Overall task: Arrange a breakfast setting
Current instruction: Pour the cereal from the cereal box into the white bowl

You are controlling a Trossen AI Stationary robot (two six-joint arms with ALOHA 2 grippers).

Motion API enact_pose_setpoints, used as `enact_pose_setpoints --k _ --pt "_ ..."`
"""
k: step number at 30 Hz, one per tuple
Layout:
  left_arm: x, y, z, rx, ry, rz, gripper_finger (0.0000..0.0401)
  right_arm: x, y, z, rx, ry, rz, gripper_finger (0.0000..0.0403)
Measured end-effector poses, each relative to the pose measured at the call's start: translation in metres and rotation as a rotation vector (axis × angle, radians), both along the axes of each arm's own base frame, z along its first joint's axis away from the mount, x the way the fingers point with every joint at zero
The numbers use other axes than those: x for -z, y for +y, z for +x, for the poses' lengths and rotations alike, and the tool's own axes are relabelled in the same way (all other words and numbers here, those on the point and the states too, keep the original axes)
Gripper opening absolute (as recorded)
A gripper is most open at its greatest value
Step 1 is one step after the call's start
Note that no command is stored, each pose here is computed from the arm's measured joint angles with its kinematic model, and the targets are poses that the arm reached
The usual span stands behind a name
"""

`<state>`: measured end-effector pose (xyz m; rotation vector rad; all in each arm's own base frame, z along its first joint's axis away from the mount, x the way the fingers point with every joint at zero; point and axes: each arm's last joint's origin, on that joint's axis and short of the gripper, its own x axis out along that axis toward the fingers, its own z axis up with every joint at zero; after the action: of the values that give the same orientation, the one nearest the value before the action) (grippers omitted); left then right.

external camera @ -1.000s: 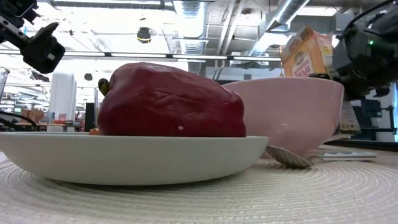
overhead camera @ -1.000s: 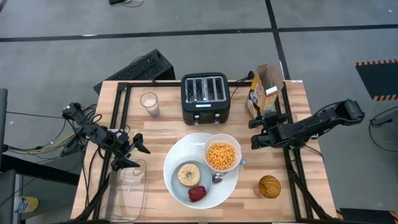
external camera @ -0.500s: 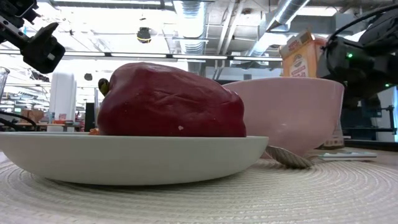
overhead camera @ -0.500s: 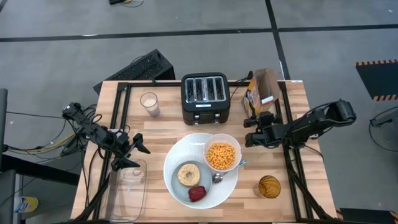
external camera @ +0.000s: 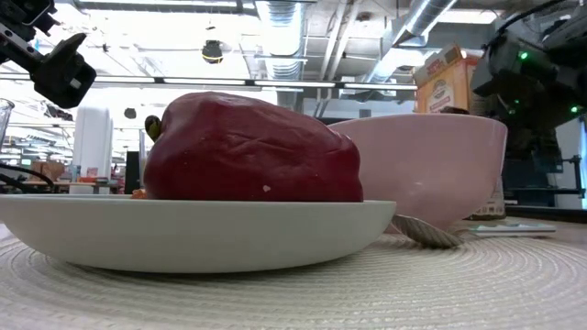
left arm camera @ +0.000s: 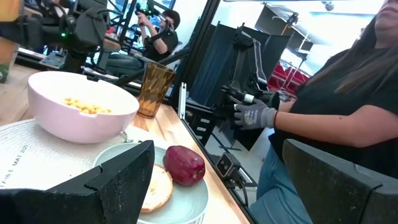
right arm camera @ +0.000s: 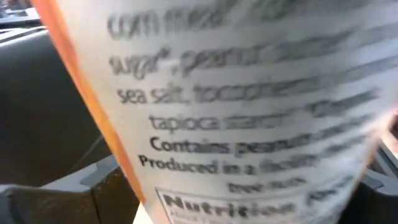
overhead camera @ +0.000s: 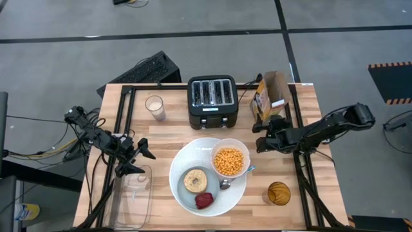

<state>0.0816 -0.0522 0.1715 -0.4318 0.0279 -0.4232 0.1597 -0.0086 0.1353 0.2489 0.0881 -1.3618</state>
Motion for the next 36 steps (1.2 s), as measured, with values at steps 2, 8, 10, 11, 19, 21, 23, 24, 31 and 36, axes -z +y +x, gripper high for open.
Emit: enact_pose_setpoints --k 2,8,10,11,19,21,23,24,31,36 --pt "0.000 0.000 0.000 0.000 -0.001 0.000 0.0340 -0.004 0.003 -0.001 -0.029 -0.002 0.010 0.0395" --pt "0.000 0.000 0.000 0.000 0.000 0.000 0.0340 -0.015 0.010 -0.006 -0.086 -0.066 0.022 0.0388" --pt "0.000 0.000 0.000 0.000 0.000 0.000 0.0340 -0.019 0.014 -0.008 -0.114 -0.070 0.022 0.0392" --pt "0.000 0.000 0.000 0.000 0.000 0.000 0.0340 -0.021 0.015 -0.008 -0.130 -0.060 0.018 0.0395" --pt "0.000 0.000 0.000 0.000 0.000 0.000 0.0340 -0.035 0.025 -0.016 -0.239 -0.062 0.017 0.0399" --pt "0.000 0.000 0.000 0.000 0.000 0.000 0.0340 -0.037 0.028 -0.018 -0.273 -0.078 0.038 0.0399" --pt "0.000 0.000 0.000 0.000 0.000 0.000 0.0340 -0.039 0.031 -0.019 -0.310 -0.088 0.058 0.0399" --pt "0.000 0.000 0.000 0.000 0.000 0.000 0.0340 -0.039 0.032 -0.020 -0.329 -0.090 0.067 0.0399" --pt "0.000 0.000 0.000 0.000 0.000 0.000 0.0340 -0.043 0.042 -0.029 -0.421 -0.100 0.085 0.0399" --pt "0.000 0.000 0.000 0.000 0.000 0.000 0.0340 -0.050 0.048 -0.032 -0.490 -0.173 0.131 0.0399"
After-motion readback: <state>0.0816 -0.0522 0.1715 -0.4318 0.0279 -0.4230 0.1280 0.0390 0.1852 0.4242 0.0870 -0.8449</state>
